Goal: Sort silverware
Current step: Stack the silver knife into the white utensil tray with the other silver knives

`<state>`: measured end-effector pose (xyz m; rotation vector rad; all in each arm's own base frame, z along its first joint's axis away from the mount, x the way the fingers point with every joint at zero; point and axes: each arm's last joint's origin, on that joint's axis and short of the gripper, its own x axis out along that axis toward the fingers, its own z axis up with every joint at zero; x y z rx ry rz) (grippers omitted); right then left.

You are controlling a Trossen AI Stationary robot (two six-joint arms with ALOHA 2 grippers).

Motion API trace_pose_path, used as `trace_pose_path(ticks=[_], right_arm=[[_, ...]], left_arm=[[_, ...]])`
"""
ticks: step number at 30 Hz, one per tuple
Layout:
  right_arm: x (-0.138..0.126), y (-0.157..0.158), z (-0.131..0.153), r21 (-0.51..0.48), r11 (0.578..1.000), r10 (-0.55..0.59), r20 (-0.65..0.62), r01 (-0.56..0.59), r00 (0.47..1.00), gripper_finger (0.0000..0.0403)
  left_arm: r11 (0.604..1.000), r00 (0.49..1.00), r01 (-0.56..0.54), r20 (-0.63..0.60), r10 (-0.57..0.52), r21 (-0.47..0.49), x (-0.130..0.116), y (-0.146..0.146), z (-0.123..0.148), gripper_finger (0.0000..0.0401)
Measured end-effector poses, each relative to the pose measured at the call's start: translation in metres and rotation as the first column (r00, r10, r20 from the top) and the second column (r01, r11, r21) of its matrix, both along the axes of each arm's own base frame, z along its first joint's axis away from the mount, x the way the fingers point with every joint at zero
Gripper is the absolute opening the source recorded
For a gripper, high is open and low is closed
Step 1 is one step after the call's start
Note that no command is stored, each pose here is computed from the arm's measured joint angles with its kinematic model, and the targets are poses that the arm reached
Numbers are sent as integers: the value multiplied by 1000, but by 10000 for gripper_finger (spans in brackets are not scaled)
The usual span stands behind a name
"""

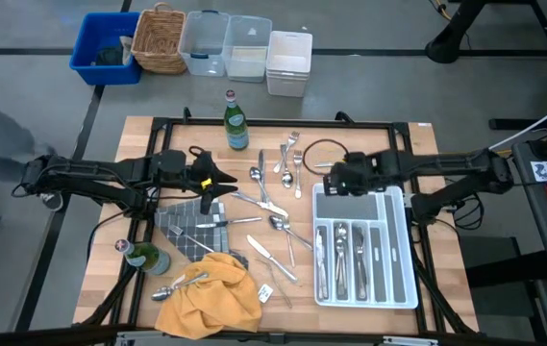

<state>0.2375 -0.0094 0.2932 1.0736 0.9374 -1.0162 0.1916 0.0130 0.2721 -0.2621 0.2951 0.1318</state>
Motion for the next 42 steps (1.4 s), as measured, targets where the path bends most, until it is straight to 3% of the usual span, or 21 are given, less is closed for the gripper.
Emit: trace_pose_path(ticks=[10,21,32,42], right_arm=[[-3,-33,0,24,997,-70,-9,70,997,108],[-4,-43,0,32,993,-112,8,112,994,108],[8,-46,5,-7,993,-118,147,120,982,108],[22,-49,13,-17,988,-141,309,153,941,108]], left_arm=[[1000,998,5,-66,-4,8,-2,0,-6,117],[997,997,31,-72,-26,74,-2,0,-6,117],[997,997,31,-72,-26,74,-2,0,-6,117],[997,997,31,-72,-26,74,-2,0,-6,117]])
